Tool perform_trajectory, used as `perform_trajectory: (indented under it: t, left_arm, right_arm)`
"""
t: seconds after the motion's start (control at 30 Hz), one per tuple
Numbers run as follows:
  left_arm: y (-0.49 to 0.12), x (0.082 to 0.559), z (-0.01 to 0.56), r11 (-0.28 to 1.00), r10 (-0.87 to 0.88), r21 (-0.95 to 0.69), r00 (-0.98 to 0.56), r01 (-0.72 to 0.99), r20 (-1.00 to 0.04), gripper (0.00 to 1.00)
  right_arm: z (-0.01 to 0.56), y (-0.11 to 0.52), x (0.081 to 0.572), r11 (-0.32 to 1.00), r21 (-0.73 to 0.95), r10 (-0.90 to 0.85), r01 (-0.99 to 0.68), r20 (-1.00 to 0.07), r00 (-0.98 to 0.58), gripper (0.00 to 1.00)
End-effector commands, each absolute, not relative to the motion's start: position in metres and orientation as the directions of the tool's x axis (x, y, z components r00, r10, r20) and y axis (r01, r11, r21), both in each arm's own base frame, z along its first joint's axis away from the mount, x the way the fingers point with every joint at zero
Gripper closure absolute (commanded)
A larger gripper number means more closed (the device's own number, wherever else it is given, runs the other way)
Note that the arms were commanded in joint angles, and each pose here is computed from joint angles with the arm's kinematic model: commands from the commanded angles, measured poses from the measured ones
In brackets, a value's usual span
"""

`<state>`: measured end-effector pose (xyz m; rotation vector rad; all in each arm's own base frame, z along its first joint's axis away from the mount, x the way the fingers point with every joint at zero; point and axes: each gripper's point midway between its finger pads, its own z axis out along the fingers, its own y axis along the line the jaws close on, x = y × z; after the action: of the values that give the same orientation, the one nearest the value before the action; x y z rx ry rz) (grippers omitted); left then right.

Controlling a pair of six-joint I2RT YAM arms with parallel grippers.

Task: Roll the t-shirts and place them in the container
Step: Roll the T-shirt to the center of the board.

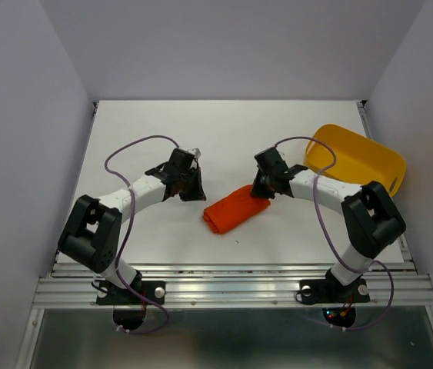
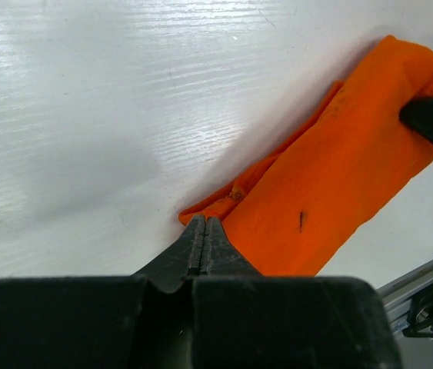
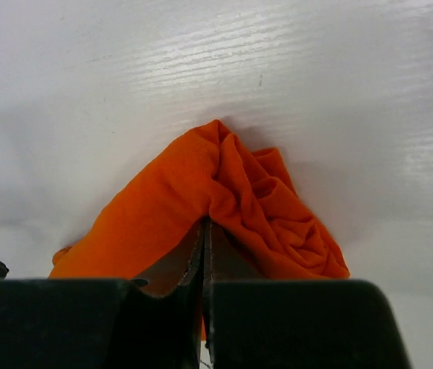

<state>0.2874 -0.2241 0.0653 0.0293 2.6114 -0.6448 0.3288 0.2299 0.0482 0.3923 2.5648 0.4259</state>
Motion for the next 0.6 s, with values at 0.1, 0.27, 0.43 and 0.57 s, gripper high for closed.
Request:
perform_trajectory:
  t: [0.1, 0.27, 0.43, 0.57]
  left_arm:
    - [-0.222, 0.306, 0.11, 0.893, -0.104, -0.423, -0.841, 0.157, -0.531, 1.0]
    - [-0.215, 0.302, 0.115, 0.899, -0.113, -0.413, -0.835, 0.145, -0.538, 1.0]
    - [-0.211, 0.296, 0.119, 0.894, -0.13, -0.426, -0.83, 0.139, -0.542, 1.0]
    - [-0.208, 0.291, 0.121, 0.892, -0.139, -0.432, -0.827, 0.135, -0.544, 1.0]
  right_arm:
    - [0.101, 0.199, 0.331, 0.944, 0.266, 0.318, 0.197, -0.567, -0.76, 0.9]
    - [0.13, 0.171, 0.356, 0.959, 0.18, 0.282, 0.218, -0.644, -0.711, 0.88]
    - [0.166, 0.138, 0.383, 0.952, 0.15, 0.293, 0.268, -0.707, -0.644, 0.88]
    - [0.198, 0.094, 0.405, 0.923, 0.162, 0.345, 0.349, -0.751, -0.563, 0.46]
